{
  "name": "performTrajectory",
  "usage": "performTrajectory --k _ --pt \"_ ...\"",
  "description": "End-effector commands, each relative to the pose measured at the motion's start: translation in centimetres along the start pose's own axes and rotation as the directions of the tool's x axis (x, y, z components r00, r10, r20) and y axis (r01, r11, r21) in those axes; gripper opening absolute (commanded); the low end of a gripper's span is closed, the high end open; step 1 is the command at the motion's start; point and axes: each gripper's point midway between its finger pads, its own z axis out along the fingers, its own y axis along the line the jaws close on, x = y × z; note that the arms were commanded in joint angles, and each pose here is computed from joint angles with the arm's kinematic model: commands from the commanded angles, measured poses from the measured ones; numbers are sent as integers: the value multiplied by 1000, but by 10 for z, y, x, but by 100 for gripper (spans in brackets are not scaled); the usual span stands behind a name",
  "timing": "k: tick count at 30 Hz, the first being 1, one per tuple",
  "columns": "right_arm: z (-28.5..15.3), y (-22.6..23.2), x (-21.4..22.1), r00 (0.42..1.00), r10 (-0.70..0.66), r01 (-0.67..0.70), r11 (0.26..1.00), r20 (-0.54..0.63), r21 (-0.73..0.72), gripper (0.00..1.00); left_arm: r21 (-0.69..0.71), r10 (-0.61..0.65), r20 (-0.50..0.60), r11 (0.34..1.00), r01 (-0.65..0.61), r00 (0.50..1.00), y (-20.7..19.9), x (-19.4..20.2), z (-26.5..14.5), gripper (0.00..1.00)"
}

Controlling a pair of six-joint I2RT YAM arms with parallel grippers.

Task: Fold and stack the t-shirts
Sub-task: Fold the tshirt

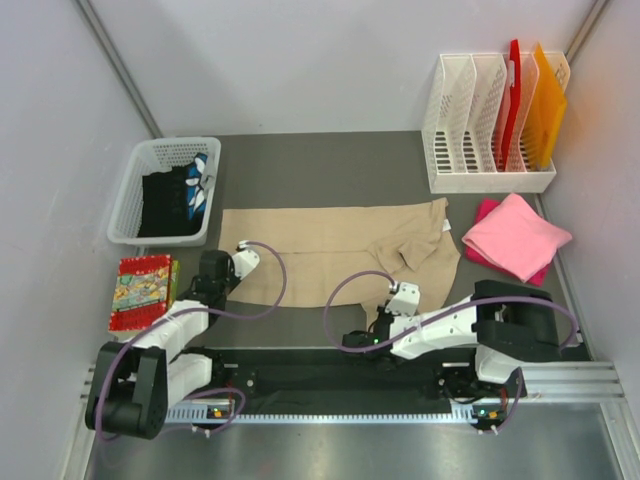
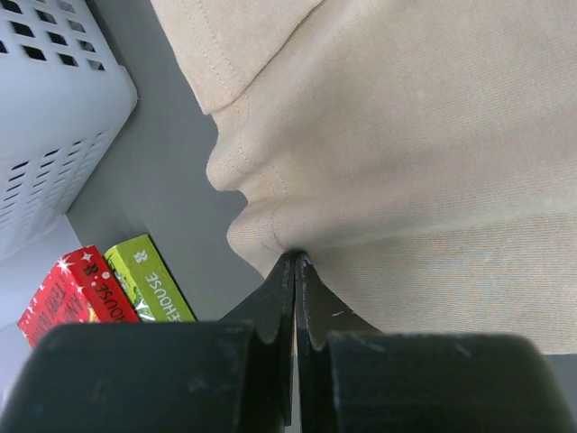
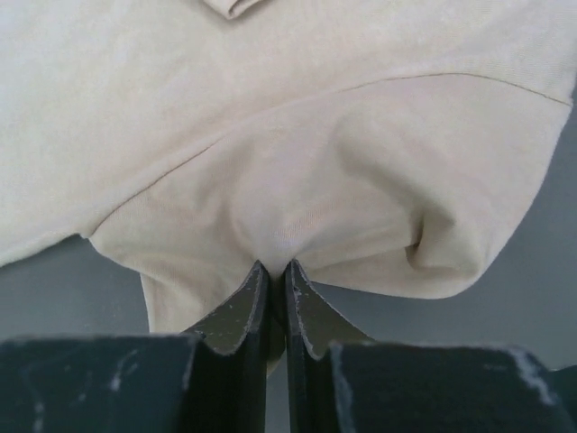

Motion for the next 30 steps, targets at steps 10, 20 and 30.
performTrajectory --k 10,20,30 --pt "-75 -19 -37 1000 16 -15 998 11 -64 7 -18 -39 119 999 41 992 32 -39 -46 0" --pt "-75 -22 -28 1000 -4 5 999 19 -51 11 67 19 26 998 -21 999 -5 5 -44 27" --pt "-66 -27 -19 1000 11 -11 998 10 -67 12 274 3 -31 962 5 1000 -48 24 -56 30"
